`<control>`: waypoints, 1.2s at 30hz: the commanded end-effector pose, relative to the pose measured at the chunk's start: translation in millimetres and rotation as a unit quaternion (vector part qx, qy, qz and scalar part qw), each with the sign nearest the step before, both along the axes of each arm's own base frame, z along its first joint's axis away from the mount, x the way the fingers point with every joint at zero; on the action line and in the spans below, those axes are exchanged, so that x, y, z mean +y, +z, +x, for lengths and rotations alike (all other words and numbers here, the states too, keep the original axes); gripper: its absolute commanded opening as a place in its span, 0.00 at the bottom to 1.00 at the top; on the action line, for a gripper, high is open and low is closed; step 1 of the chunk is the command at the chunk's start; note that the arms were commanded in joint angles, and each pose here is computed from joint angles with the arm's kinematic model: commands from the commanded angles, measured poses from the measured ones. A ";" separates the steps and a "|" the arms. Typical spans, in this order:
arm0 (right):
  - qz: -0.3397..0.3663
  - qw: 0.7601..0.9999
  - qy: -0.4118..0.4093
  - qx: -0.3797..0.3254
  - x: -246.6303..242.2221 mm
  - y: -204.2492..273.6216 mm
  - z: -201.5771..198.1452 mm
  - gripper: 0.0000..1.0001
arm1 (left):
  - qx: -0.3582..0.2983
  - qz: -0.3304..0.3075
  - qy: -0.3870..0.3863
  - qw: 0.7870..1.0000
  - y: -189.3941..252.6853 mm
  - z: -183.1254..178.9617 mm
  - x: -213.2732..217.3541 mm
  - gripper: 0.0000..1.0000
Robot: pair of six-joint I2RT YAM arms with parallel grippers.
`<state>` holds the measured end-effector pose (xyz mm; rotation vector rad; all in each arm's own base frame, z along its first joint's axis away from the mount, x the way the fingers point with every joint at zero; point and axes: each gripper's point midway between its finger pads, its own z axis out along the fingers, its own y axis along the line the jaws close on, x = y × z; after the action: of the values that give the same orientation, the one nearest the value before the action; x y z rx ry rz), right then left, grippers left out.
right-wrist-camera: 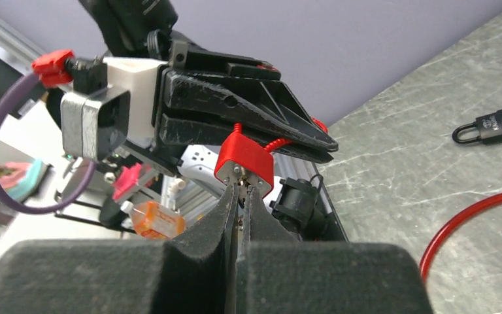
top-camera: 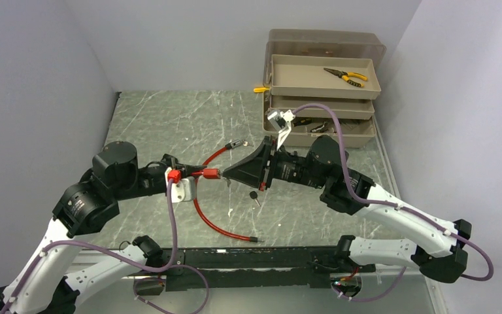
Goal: Unlock with the key
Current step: Unlock the lock.
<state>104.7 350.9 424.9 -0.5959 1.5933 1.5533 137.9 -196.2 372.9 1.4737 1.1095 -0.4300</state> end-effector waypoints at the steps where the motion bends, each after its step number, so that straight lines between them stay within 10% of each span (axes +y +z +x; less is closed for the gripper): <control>1: -0.004 0.996 -0.023 0.091 -5.4 -23.4 26.3 0.00 | -0.139 -0.052 -0.007 0.989 60.2 1.7 2.0 0.00; 23: 0.054 0.995 0.035 0.072 -7.2 -2.6 9.6 0.00 | -0.149 -0.037 0.040 0.987 43.7 22.3 1.3 0.00; 29: -0.018 0.998 -0.030 -0.049 -34.7 -2.4 19.5 0.43 | -0.036 -0.042 0.040 0.998 21.6 13.2 -3.7 0.00; 36: -0.015 0.986 -0.050 -0.156 -63.8 20.2 11.1 0.59 | 0.086 -0.061 0.010 0.994 5.0 -9.4 -14.8 0.00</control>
<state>116.7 306.4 419.1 -0.6548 1.5371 1.4188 151.2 -202.7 361.7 1.3923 1.1961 -0.4175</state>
